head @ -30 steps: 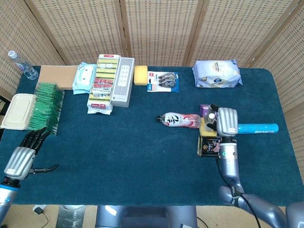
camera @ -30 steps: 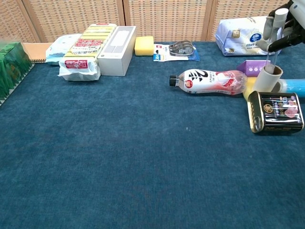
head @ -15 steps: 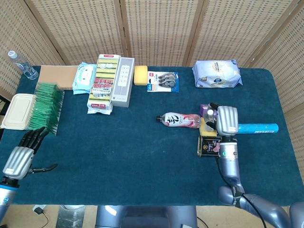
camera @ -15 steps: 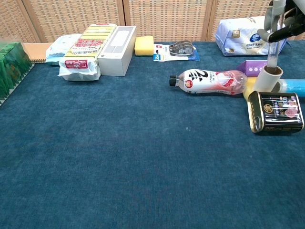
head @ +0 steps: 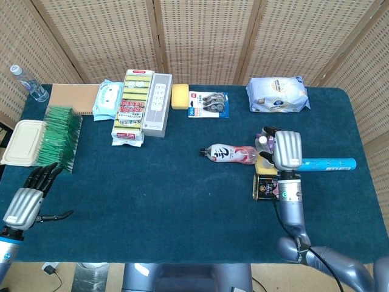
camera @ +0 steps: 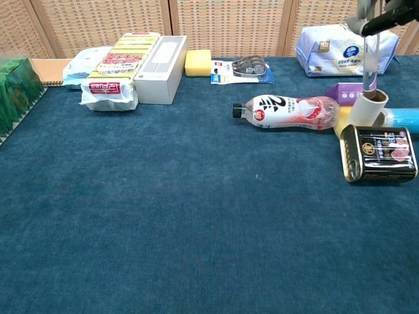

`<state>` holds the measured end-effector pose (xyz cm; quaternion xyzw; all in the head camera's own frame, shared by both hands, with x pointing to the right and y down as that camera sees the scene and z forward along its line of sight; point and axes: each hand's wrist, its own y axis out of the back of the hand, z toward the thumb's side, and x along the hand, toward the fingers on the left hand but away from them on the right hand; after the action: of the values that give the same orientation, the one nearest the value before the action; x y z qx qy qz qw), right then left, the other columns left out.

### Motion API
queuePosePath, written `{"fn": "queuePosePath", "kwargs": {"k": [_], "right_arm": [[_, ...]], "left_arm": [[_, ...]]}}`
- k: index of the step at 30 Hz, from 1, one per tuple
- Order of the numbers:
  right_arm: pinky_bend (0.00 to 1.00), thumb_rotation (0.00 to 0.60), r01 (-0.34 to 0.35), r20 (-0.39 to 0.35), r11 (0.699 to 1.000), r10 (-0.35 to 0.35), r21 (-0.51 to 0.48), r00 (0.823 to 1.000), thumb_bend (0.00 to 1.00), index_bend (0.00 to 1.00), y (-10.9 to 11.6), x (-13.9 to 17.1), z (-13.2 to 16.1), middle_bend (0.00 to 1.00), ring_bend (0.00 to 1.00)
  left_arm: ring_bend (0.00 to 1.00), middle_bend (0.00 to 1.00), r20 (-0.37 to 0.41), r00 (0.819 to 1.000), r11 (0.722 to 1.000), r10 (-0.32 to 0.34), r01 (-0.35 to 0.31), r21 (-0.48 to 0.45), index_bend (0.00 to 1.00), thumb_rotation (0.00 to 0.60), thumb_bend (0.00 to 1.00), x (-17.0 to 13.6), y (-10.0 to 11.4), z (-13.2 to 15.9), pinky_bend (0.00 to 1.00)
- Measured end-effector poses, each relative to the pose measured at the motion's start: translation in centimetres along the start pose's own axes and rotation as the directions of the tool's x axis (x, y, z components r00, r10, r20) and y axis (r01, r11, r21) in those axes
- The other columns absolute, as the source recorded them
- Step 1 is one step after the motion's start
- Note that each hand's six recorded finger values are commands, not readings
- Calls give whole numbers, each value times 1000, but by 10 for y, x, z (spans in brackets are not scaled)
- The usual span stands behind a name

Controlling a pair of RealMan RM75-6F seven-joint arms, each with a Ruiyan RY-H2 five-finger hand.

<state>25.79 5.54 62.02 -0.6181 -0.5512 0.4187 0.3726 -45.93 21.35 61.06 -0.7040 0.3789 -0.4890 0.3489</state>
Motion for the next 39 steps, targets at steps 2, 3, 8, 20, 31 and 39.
{"fn": "queuePosePath", "kwargs": {"k": [2, 3, 8, 20, 31, 39], "right_arm": [[1000, 600, 6, -6, 1000, -6, -5, 1000, 478, 714, 2, -2, 3, 799, 916], [1000, 600, 8, -8, 1000, -8, -7, 1000, 479, 716, 3, -2, 5, 803, 921], [1000, 600, 21, -20, 1000, -22, -20, 1000, 482, 737, 10, -6, 13, 831, 943], [1000, 600, 31, -28, 999, -32, -37, 999, 482, 755, 31, -9, 21, 914, 998], [1000, 600, -75, -22, 992, 74, -101, 997, 526, 766, 51, 9, 38, 947, 1000], [1000, 600, -246, -56, 951, 240, -187, 969, 546, 767, 75, 41, 67, 954, 1000]], "left_arm": [[0, 0, -1, 1000, 1000, 1, -1, 0, 0, 352, 0, 0, 0, 0, 31], [0, 0, -1, 1000, 1000, 1, -1, 0, 0, 352, 0, 0, 0, -1, 31], [0, 0, -1, 1000, 1000, 1, -1, -1, 0, 351, 0, 0, 1, -1, 32], [0, 0, 0, 1000, 1000, 9, -9, -6, 0, 354, 0, -1, 3, -1, 32], [0, 0, 5, 1000, 1000, 13, -13, -11, 0, 355, 0, -2, 4, -1, 32], [0, 0, 3, 1000, 1000, 10, -10, -24, 0, 357, 0, -3, 5, -2, 32]]}}
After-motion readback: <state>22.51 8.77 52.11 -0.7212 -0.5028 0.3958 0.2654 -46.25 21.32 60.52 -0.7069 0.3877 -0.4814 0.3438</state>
